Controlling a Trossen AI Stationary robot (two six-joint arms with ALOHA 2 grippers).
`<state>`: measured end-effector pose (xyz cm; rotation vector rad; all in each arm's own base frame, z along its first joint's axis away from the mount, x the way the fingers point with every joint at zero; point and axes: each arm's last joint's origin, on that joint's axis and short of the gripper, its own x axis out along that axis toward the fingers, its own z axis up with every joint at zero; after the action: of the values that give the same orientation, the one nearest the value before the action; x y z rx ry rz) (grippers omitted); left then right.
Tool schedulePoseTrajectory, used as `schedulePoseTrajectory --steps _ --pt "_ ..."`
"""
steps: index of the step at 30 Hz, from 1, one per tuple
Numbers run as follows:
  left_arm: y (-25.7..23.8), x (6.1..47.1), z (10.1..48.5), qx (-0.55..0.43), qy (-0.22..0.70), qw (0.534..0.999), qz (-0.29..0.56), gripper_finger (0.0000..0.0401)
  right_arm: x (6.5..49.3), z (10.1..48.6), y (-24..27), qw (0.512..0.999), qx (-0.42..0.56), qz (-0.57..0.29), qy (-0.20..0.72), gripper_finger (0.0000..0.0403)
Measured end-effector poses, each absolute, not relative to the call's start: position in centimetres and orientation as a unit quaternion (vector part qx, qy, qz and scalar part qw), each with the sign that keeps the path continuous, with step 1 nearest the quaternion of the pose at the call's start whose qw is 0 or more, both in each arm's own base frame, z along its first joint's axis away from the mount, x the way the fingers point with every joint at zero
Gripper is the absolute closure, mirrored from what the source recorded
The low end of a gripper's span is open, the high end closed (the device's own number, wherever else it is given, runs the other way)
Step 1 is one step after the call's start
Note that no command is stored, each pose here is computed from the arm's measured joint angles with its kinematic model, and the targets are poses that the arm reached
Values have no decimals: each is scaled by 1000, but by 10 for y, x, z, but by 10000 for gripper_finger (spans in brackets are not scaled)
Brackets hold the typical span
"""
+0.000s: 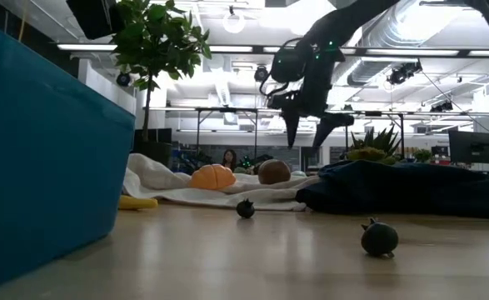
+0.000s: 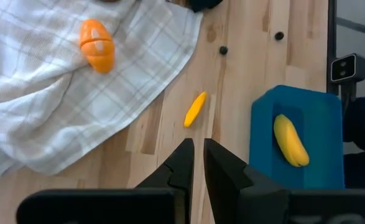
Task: Pick and placing Produce into tupperware
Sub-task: Put the corn into the bin
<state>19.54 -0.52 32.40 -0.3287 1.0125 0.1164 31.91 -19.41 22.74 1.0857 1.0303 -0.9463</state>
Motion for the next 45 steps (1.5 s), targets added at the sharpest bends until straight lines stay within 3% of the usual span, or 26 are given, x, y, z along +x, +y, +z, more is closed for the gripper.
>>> schedulePoseTrajectory --steps 14,45 --pt "-5 195 324 -162 482 859 58 375 328 198 -207 630 472 -399 470 164" --pt "-5 195 324 -168 481 858 64 375 324 198 -218 645 476 -374 467 155"
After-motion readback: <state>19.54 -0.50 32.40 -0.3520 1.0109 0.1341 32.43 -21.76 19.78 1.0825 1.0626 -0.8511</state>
